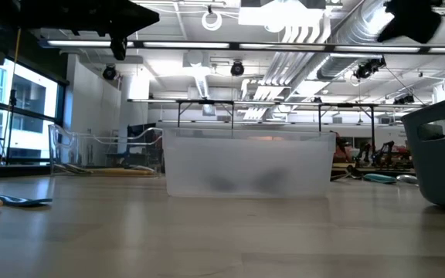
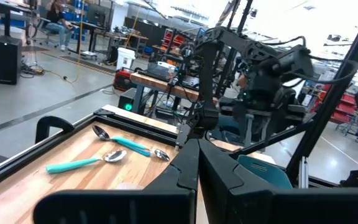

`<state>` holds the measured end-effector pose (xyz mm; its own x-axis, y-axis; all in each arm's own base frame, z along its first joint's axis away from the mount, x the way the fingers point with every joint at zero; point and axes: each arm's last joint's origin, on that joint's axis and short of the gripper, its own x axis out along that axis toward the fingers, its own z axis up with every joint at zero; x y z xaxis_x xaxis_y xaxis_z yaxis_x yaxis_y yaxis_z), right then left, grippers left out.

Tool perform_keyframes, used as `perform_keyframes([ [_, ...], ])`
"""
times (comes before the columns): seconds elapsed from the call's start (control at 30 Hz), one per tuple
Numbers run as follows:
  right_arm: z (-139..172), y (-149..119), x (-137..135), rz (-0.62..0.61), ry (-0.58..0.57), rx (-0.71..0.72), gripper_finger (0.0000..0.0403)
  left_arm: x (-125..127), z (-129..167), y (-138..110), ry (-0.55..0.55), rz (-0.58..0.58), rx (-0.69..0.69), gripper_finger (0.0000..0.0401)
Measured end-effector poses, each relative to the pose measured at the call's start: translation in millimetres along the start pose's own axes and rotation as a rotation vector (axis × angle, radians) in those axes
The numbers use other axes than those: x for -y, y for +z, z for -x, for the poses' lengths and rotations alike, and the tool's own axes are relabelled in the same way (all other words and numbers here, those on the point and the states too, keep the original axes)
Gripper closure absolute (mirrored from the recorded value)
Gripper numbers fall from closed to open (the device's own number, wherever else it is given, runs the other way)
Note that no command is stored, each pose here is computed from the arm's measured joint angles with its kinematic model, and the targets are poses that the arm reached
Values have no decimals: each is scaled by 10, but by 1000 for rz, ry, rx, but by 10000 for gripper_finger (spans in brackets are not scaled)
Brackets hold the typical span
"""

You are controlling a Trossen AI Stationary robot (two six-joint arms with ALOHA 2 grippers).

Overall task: Sort silverware by color (type)
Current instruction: Put the blue spoon into the white transparent bin

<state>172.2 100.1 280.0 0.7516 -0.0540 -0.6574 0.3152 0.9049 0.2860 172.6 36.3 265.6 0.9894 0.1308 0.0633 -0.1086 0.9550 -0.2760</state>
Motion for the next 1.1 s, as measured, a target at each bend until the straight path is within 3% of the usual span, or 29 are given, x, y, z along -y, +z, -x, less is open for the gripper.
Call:
perform_keyframes([
  [0.23, -321, 423, -19, 79, -43, 276, 208, 2, 0, 10, 0, 26, 11, 401],
  [0.4, -486, 786, 164, 151, 31, 373, 208, 29, -10, 103, -10, 39, 37, 401],
  [0.67, -483, 1152, 600, 292, 26, 482, 208, 67, -23, 219, -21, -19, 34, 401],
  [0.87, -401, 1435, 863, 336, 90, 668, 210, 83, -32, 265, -12, -90, -7, 401],
  [1.1, -507, 1495, 1036, 350, 164, 642, 226, 73, -32, 279, 30, -166, 5, 401],
])
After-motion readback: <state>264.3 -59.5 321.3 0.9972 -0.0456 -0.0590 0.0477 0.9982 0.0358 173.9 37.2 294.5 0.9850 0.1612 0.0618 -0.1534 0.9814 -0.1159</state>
